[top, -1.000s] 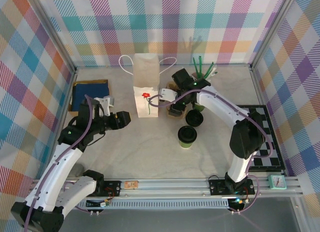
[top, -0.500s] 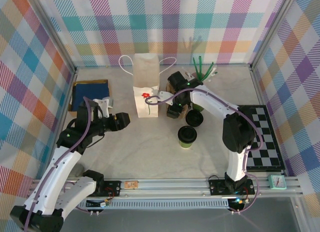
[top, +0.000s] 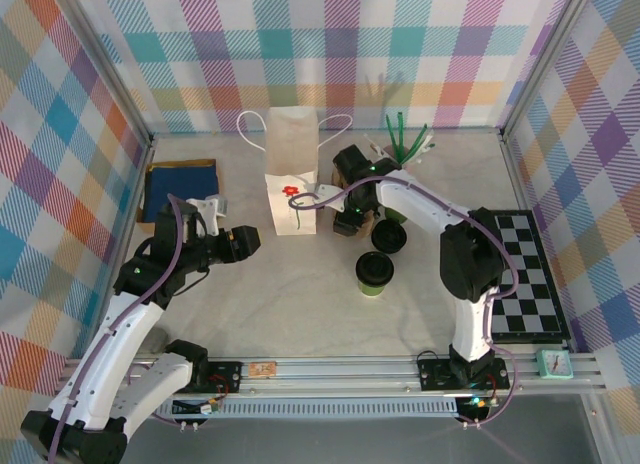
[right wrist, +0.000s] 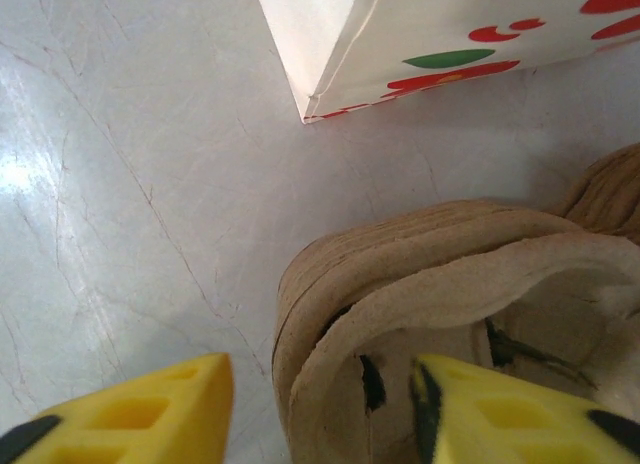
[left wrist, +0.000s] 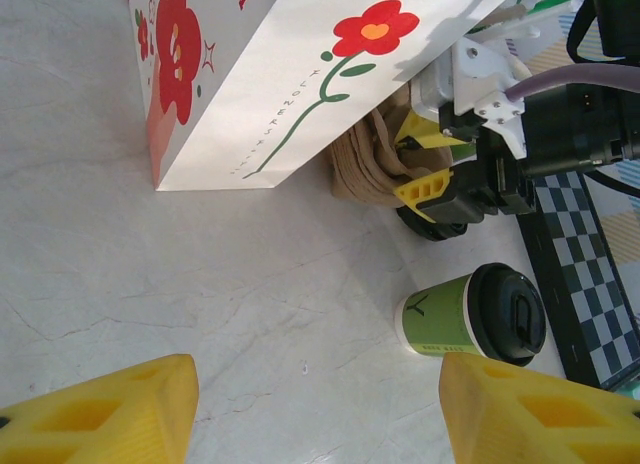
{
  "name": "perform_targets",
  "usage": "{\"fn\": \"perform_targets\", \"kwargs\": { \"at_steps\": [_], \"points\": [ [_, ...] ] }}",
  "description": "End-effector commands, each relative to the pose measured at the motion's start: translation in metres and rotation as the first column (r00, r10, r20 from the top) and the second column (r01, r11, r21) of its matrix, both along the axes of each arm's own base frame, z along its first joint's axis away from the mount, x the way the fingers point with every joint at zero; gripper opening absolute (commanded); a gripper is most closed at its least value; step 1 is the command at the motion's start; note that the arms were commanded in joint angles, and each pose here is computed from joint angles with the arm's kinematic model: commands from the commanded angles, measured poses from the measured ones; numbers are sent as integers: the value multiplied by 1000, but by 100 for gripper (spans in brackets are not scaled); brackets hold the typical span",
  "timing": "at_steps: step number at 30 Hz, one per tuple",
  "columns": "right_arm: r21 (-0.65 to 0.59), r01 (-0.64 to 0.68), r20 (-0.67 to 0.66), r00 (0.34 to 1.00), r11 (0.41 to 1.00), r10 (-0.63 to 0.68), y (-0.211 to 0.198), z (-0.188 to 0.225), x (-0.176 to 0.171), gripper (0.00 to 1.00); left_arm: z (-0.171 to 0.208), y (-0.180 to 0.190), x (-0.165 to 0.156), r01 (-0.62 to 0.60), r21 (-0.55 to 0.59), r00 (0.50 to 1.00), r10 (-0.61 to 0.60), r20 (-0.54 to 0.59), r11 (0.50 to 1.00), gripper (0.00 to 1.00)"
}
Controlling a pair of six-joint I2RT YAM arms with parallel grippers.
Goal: Pack the takeout coffee
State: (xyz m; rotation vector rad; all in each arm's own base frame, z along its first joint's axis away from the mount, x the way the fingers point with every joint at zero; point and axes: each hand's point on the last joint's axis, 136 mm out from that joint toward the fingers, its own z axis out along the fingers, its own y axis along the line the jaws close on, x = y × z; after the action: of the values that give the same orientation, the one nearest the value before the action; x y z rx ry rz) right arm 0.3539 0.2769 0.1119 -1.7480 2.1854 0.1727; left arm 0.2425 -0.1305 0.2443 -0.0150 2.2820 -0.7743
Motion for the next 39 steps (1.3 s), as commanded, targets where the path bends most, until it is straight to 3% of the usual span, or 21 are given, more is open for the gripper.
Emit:
{"fn": "perform_targets", "kwargs": {
  "at_steps": [1, 15, 25, 39],
  "points": [
    [22, -3, 13, 1000, 1000, 3, 9, 7, 4, 43, -3, 7, -2, -15, 19, 1000, 15, 0, 1000, 65],
    [8, 4, 13, 1000, 1000, -4, 5, 10, 3, 17, -4, 5, 1, -10, 20, 1000, 10, 0, 1000, 65],
    [18, 31, 48, 998, 999, -32, 6, 23, 3, 11, -3, 5, 2, -11, 19, 1000, 11, 5, 1000, 65],
    [7, 86, 211, 974, 996, -86, 2, 64, 9, 9, -4, 7, 0, -16, 26, 1000, 16, 7, 1000, 64]
  ]
}}
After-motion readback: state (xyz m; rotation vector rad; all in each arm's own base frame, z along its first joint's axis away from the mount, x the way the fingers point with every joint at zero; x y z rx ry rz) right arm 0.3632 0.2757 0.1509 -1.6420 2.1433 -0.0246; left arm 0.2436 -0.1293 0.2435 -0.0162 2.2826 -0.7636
